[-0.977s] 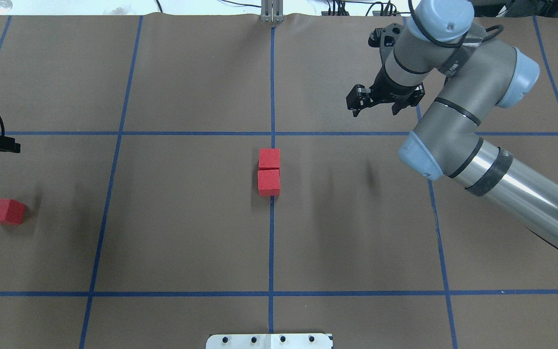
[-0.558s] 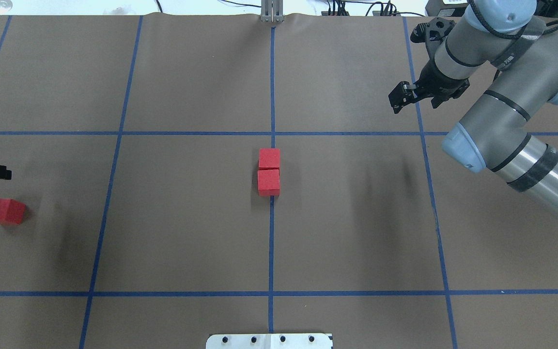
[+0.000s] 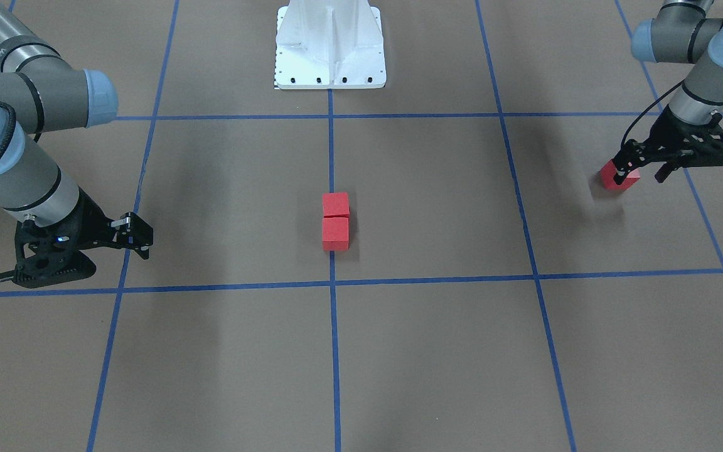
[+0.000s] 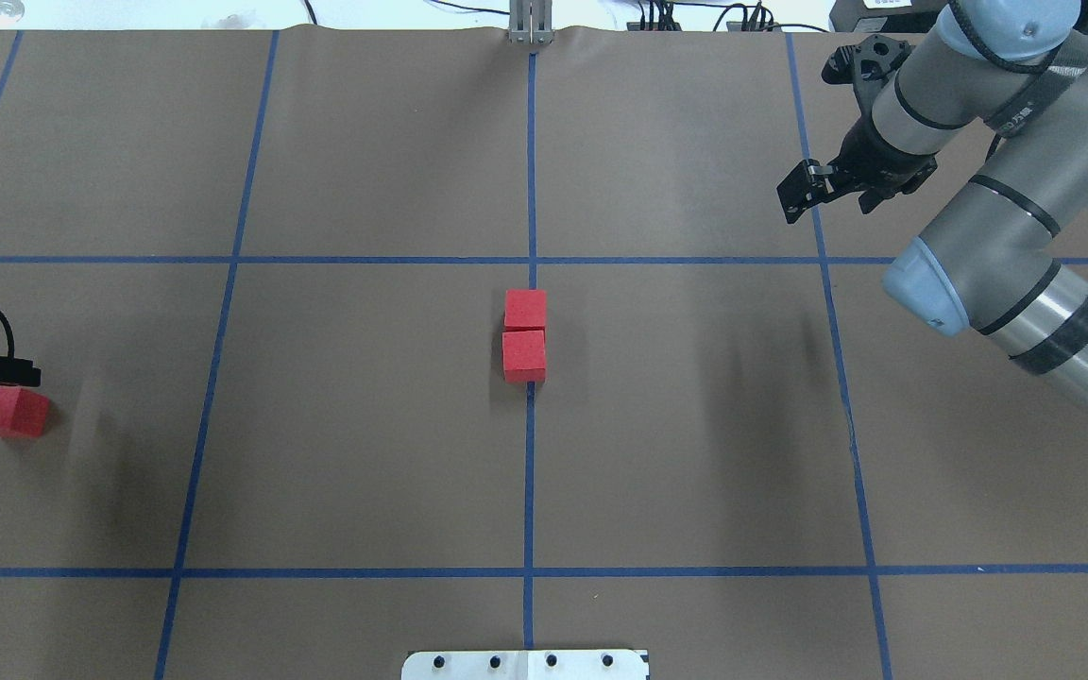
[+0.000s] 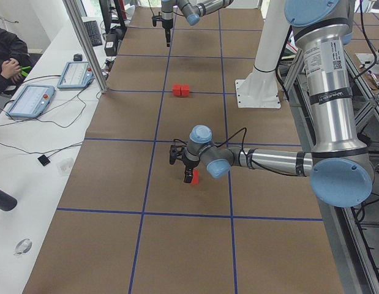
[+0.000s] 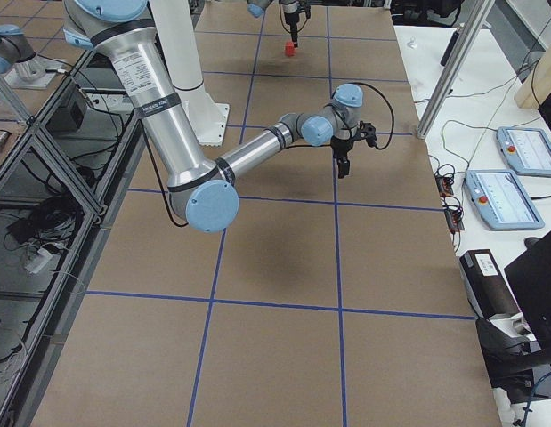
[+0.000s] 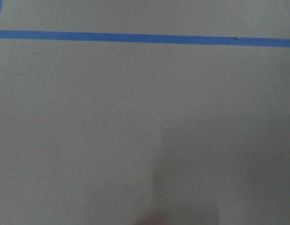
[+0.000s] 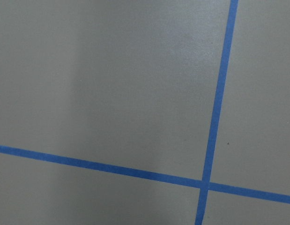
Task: Form red blocks into L shape at center
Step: 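Grasp the last red cube with the left gripper and lift it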
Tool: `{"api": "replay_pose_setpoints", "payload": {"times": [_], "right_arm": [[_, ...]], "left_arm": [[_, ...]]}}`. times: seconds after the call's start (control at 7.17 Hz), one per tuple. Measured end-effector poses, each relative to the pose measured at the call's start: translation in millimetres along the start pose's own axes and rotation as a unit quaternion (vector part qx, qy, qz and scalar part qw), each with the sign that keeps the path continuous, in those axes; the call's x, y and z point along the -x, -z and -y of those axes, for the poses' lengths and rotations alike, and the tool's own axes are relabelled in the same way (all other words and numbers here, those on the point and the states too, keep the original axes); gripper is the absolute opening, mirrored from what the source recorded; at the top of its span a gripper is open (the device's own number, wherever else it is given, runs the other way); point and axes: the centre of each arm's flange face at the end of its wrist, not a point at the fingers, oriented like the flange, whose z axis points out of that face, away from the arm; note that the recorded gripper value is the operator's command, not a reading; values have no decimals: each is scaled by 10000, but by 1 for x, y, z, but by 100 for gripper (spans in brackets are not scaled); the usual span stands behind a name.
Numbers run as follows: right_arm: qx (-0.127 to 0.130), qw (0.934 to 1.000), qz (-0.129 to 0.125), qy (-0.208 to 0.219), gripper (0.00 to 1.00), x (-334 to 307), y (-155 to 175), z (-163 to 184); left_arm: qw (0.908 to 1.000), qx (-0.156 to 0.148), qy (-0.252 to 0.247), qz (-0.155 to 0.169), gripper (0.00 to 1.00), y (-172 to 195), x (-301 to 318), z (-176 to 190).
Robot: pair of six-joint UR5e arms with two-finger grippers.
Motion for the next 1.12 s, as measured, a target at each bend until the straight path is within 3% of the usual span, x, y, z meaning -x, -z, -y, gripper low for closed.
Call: {"api": "replay_pose_setpoints", "payload": {"times": [0.42,0.56,0.84,0.98,1.12], "right_arm": [[0,10000,-10,-6,99,-1,0,0],[1,10000,-10,-5,99,-1,-1,0],[1,10000,-10,-4,99,-1,-1,0],[2,10000,-11,-3,99,-1,-1,0],[1,10000,-15,-2,99,-1,-1,0]], "left_arm": [[9998,179,-94,48,100,-11,-2,-15],[9997,227,-114,65,92,-15,-2,-18],[9995,266,-125,89,89,-18,-2,-20],[9995,275,-135,99,77,-19,-1,-20],[9994,284,-145,110,49,-21,0,-20]]}}
